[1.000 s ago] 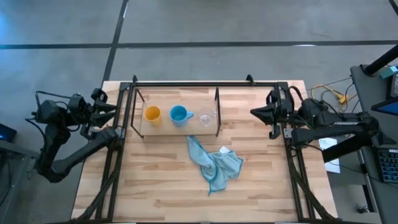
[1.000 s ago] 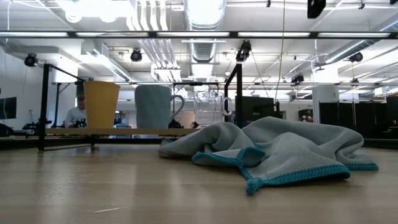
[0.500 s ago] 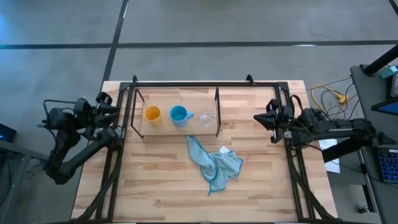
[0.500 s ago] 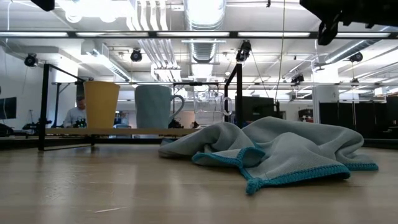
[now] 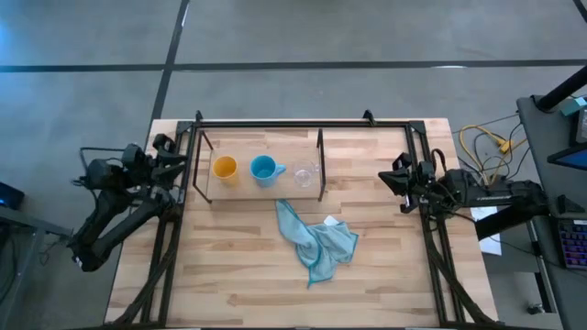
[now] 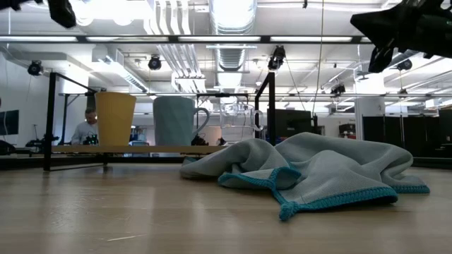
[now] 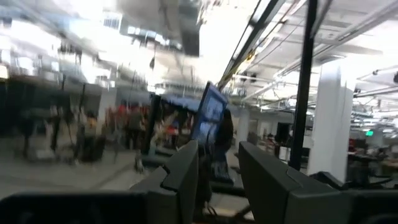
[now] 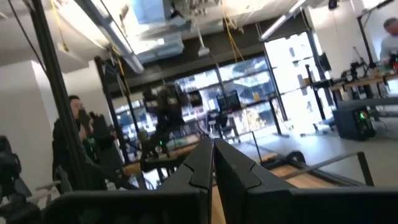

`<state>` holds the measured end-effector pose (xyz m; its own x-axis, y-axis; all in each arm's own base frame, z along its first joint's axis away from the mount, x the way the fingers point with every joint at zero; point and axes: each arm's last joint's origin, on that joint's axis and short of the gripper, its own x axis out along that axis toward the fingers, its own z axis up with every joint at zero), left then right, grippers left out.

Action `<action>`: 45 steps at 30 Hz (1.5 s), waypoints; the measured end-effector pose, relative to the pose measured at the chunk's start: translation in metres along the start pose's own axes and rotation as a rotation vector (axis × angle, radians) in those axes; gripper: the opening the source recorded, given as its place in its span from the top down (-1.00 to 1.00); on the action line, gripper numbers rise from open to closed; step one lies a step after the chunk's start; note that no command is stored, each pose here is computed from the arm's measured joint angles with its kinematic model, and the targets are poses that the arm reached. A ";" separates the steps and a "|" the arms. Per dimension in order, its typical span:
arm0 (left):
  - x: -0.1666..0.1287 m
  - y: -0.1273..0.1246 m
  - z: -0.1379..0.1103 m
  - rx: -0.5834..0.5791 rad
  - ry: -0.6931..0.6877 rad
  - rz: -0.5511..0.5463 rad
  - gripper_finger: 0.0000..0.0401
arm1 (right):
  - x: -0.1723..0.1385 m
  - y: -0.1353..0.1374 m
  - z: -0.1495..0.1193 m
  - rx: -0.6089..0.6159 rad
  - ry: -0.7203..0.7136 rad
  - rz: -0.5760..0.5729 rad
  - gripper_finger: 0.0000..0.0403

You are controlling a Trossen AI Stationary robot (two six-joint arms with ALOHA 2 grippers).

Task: Stack small to large cups/mugs on shelf
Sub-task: Return to Home Position

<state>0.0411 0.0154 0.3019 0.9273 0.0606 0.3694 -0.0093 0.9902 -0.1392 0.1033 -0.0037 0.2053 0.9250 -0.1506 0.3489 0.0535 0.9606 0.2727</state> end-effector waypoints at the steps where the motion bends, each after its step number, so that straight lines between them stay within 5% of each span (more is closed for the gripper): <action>1: 0.001 0.003 -0.005 -0.027 0.013 0.006 0.49 | -0.001 0.000 0.000 0.001 -0.016 0.003 0.96; 14: 0.002 0.032 -0.056 -0.149 0.099 0.163 0.49 | -0.005 -0.001 0.004 -0.043 -0.059 -0.018 0.96; 30: -0.005 0.050 -0.104 -0.197 0.066 0.150 0.49 | -0.004 -0.002 0.002 -0.048 -0.043 -0.052 0.96; 45: -0.005 0.052 -0.110 -0.146 0.102 0.163 0.49 | -0.004 -0.003 0.002 -0.082 -0.044 -0.071 0.96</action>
<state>0.0771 0.0533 0.1919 0.9509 0.1982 0.2378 -0.1149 0.9393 -0.3234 0.0984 -0.0060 0.2046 0.9002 -0.2279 0.3710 0.1509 0.9626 0.2250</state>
